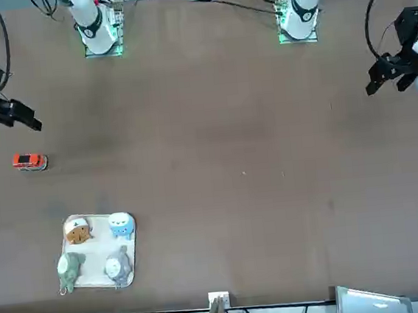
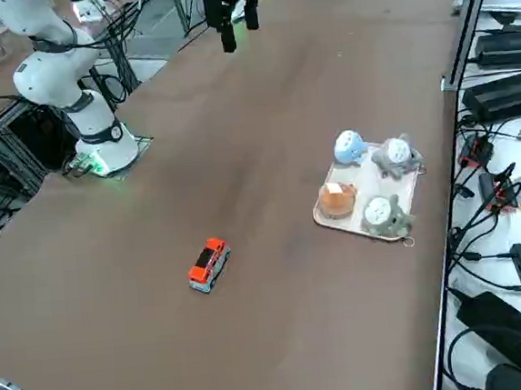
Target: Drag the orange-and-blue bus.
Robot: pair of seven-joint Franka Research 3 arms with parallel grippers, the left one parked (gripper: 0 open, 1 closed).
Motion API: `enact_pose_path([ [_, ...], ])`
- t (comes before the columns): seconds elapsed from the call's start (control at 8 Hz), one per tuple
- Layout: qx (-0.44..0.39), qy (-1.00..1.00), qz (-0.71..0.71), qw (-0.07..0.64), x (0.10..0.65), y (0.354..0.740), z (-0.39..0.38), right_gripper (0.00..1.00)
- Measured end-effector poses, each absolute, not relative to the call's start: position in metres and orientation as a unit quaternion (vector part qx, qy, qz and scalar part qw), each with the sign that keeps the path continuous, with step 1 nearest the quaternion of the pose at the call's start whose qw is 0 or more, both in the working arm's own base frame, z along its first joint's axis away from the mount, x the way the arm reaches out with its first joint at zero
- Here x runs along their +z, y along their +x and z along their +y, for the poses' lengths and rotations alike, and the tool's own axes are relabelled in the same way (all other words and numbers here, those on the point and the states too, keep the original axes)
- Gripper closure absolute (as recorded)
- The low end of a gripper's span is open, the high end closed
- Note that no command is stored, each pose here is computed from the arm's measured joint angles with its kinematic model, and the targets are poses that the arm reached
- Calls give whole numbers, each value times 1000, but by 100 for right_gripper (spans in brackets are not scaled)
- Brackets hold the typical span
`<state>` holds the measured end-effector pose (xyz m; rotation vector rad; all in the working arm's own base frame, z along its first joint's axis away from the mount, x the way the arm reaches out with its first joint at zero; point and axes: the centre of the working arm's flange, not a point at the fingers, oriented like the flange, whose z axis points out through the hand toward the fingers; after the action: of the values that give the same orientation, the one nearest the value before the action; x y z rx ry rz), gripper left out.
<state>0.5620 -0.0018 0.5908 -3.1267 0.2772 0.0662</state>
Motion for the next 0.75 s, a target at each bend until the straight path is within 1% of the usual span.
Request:
enact_pose_path([
  [0.75, 22, -996, 88, 1, 590, 562, -2, 0],
])
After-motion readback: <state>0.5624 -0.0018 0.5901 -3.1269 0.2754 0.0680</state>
